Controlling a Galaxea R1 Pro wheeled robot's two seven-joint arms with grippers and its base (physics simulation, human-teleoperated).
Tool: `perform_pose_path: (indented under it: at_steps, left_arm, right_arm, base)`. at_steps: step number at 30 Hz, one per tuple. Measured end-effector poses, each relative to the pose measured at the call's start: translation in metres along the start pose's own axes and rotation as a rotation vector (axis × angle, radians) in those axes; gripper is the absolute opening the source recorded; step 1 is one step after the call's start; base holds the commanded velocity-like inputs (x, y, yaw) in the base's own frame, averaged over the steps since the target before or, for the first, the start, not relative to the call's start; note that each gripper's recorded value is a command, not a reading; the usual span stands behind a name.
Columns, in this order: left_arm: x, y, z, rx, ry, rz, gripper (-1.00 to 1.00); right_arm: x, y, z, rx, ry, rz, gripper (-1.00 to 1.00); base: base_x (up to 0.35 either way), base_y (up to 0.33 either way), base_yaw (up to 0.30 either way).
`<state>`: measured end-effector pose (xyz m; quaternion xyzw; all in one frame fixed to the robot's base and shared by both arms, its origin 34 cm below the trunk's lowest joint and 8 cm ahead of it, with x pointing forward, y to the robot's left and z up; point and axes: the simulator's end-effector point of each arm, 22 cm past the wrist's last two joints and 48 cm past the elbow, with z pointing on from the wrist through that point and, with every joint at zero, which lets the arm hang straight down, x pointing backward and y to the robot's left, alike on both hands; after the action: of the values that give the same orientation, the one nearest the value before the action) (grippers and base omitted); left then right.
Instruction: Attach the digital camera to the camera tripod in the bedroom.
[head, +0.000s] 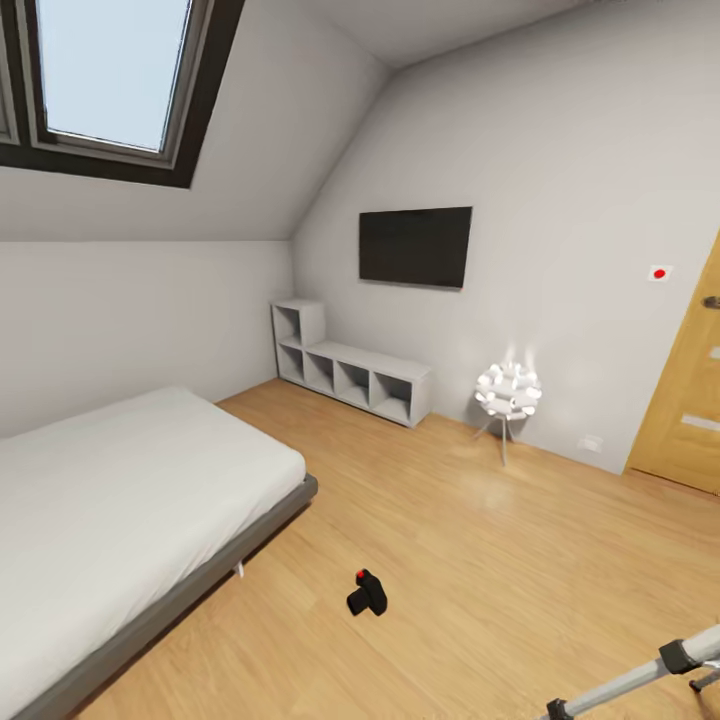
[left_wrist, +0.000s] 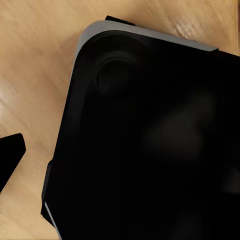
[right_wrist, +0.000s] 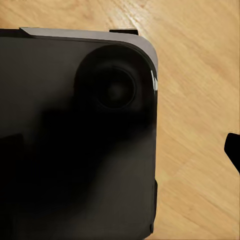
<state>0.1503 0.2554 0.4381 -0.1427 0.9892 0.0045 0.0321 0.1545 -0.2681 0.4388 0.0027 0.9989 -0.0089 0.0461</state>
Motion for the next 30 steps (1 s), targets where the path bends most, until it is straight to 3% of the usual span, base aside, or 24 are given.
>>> perform_pose_path:
  at_steps: [30]
  left_arm:
    - [0.0001, 0.0002, 0.0000, -0.002, 0.000, -0.002, 1.00]
  right_arm:
    - [0.0000, 0.0000, 0.0000, 0.000, 0.000, 0.000, 1.00]
  base:
    - [0.000, 0.000, -0.241]
